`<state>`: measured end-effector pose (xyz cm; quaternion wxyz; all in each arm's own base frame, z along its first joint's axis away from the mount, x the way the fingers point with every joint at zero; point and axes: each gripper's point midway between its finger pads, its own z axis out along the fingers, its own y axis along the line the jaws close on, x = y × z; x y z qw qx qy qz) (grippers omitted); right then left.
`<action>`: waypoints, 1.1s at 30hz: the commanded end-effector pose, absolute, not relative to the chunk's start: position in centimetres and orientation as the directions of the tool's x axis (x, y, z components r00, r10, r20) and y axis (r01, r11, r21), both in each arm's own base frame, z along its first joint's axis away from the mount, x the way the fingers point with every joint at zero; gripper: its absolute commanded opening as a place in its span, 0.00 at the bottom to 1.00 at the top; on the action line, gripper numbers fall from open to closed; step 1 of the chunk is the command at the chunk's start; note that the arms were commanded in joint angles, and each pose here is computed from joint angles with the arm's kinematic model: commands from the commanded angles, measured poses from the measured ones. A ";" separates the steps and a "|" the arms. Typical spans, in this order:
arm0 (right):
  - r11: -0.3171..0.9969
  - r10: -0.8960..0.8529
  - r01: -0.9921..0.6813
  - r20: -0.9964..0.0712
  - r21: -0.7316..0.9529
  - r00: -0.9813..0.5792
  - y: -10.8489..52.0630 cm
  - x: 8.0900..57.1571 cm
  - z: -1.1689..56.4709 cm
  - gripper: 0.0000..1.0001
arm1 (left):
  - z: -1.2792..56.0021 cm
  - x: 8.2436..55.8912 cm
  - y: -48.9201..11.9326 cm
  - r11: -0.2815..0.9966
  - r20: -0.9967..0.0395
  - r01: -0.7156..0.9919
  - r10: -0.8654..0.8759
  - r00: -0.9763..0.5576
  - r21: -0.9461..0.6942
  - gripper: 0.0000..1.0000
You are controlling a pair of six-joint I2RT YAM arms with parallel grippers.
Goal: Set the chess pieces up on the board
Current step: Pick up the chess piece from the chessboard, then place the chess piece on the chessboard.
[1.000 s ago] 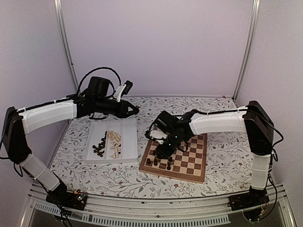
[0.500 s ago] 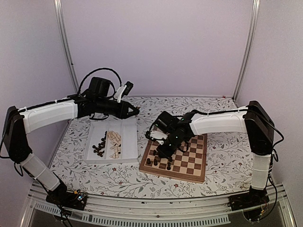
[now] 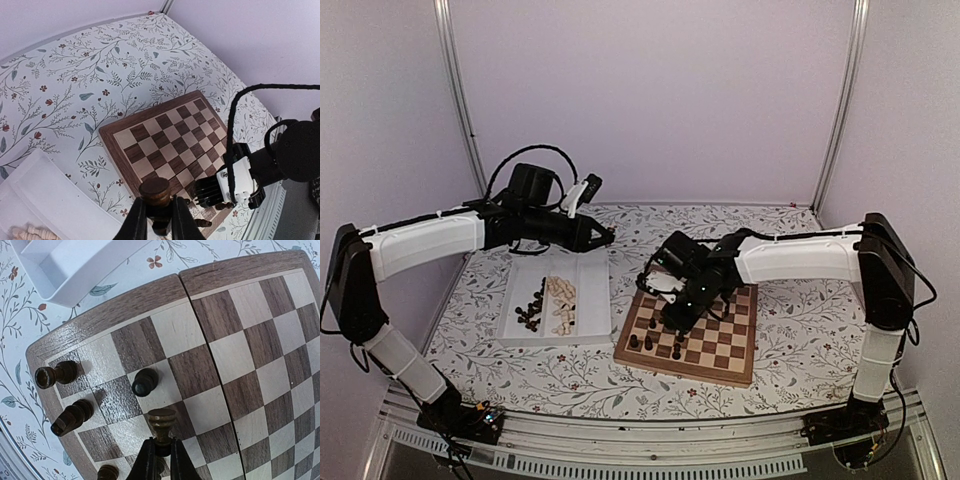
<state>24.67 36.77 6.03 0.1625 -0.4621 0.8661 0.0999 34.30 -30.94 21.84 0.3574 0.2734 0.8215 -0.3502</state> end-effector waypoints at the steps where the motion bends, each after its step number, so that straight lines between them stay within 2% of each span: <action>1: 0.574 -0.759 -0.818 -0.402 -0.041 -0.512 35.4 25.7 8.4 0.06 | 21.7 34.9 -30.9 0.605 -0.766 0.689 0.194 -0.614 -0.399 0.00; 8: 0.579 -0.793 -0.805 -0.316 -0.126 -0.521 31.3 25.9 9.6 0.06 | 21.4 34.9 -30.9 0.604 -0.759 0.686 0.197 -0.621 -0.405 0.00; 11: 0.599 -0.773 -0.794 -0.337 -0.109 -0.537 29.9 25.5 11.7 0.08 | 21.5 34.8 -31.0 0.599 -0.757 0.687 0.197 -0.623 -0.410 0.00; 17: 0.617 -0.785 -0.762 -0.215 -0.198 -0.580 25.5 24.3 12.3 0.08 | 21.5 34.8 -31.0 0.599 -0.755 0.687 0.198 -0.625 -0.412 0.00; 28: 0.592 -0.805 -0.786 -0.166 -0.175 -0.570 26.2 24.2 13.5 0.07 | 21.9 34.3 -31.3 0.576 -0.747 0.690 0.192 -0.636 -0.439 0.00; 33: 0.559 -0.828 -0.811 -0.066 -0.173 -0.557 26.3 24.3 10.6 0.06 | 22.2 33.9 -31.7 0.552 -0.742 0.693 0.185 -0.645 -0.465 0.00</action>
